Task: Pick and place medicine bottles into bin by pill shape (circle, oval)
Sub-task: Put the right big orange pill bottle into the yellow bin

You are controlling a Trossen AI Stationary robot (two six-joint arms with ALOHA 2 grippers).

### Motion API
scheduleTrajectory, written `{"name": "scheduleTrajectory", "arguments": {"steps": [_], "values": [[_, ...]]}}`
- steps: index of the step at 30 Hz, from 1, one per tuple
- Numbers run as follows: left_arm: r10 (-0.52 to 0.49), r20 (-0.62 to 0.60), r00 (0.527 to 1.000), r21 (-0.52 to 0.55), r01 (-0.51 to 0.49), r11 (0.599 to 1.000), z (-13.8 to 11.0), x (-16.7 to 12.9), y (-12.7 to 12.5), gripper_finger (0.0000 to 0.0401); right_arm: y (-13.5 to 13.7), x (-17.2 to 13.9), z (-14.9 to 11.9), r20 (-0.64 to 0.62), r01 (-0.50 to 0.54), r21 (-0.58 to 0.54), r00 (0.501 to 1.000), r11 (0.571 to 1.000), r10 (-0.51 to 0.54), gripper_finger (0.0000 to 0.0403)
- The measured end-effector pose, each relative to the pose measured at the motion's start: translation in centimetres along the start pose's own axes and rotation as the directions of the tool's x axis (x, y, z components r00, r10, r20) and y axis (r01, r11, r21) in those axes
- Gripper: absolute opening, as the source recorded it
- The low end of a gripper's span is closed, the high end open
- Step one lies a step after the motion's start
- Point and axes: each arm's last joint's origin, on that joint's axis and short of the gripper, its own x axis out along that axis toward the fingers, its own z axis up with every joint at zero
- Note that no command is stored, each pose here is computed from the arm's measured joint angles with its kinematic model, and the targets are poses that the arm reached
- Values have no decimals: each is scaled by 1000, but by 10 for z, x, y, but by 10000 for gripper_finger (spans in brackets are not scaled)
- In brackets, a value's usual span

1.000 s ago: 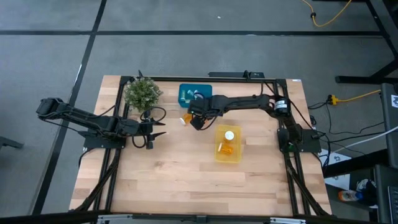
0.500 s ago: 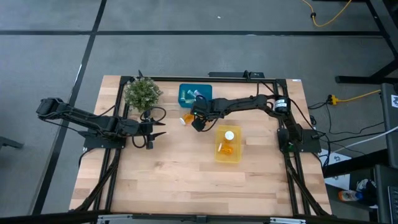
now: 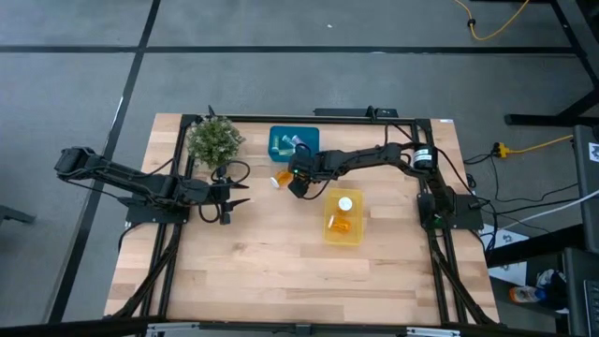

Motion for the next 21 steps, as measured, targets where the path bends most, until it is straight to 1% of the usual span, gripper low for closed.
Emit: {"name": "scheduleTrajectory", "arguments": {"steps": [3, 8, 10, 13, 16, 19, 21], "values": [[0, 0, 1000, 0, 0, 1000, 0, 0, 0, 169, 0, 0, 0, 1, -1, 9, 1000, 1000, 1, 284], [0, 0, 1000, 0, 0, 1000, 0, 0, 0, 169, 1, 0, 0, 7, -9, 13, 1000, 1000, 9, 239], [0, 0, 1000, 0, 0, 1000, 0, 0, 0, 169, 3, 0, -1, -2, -26, 12, 1000, 1000, 26, 221], [0, 0, 1000, 0, 0, 1000, 0, 0, 0, 169, 7, -3, -3, -16, -26, 17, 1000, 1000, 26, 197], [0, 0, 1000, 0, 0, 1000, 0, 0, 0, 169, 15, -18, 0, -8, -5, -5, 1000, 1000, 5, 181], [0, -1, 1000, 0, 0, 1000, 0, 0, 0, 169, 26, -47, 7, 29, 2, -28, 1000, 1000, -1, 178], [0, -1, 1000, 0, 0, 1000, 0, 0, 0, 169, 34, -68, 9, 57, 28, -31, 998, 999, -26, 181]]}}
